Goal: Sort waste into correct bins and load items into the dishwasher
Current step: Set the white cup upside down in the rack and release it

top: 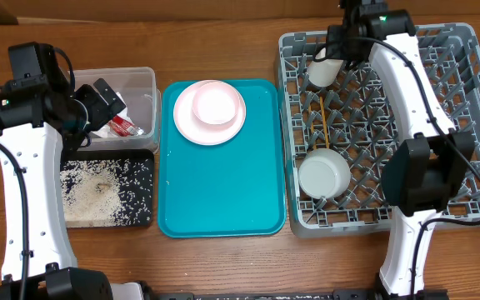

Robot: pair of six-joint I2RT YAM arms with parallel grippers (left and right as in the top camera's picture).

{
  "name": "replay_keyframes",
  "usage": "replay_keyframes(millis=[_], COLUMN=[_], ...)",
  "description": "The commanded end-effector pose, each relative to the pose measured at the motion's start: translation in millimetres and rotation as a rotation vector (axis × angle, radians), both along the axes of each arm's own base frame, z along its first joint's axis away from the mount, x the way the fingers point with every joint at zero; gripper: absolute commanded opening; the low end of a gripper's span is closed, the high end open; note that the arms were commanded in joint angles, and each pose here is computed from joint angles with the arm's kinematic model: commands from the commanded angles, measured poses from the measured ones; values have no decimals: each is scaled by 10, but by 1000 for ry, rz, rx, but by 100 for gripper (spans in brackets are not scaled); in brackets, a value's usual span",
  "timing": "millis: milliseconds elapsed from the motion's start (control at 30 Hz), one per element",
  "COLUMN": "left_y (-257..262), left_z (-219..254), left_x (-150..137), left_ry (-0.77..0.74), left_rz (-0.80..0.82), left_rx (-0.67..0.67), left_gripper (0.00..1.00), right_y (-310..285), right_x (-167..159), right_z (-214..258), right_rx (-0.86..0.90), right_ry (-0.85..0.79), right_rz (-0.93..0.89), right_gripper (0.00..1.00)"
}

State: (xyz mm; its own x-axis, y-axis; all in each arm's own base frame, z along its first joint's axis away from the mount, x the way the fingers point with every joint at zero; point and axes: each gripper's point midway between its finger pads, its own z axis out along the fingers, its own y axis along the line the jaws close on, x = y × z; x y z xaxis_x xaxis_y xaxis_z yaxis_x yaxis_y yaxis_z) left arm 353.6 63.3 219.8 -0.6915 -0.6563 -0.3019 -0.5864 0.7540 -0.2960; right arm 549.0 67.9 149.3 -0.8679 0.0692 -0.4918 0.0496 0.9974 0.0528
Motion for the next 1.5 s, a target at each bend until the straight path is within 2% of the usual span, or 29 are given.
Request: replay_keyframes(millis=[0,300,433,567,667,800,933,1267,1467], left_y=[-6,-7,-7,-7,-7,-5,-7,-7,-7], left_z=[107,107,107,107,107,107,107,107,107], left_x=[7,7,7,7,7,7,7,7,7], left_ry=[-31,-31,-31,-31,-31,-31,-31,-31,-31], left_rz=[7,7,7,7,7,7,7,7,7], left_rx=[4,3,3,3,3,3,3,3,3], left_gripper=[100,100,100,100,100,100,100,100,100], right_y=[26,32,33,38,55,126,192,217,222], right_x=[-22,-86,-77,-45,-26,-107,-206,-112,-85], right_z=[-105,-561,-544,-300,52,506,677,512,100], right_rx=[11,6,7,11,21,33,42,41,34], right_ry=[29,118,111,64,-5,-84,-97,-95,-32], right_rz=[-4,0,0,7,10,26,42,43,40], right_gripper=[4,4,4,4,4,4,4,4,4])
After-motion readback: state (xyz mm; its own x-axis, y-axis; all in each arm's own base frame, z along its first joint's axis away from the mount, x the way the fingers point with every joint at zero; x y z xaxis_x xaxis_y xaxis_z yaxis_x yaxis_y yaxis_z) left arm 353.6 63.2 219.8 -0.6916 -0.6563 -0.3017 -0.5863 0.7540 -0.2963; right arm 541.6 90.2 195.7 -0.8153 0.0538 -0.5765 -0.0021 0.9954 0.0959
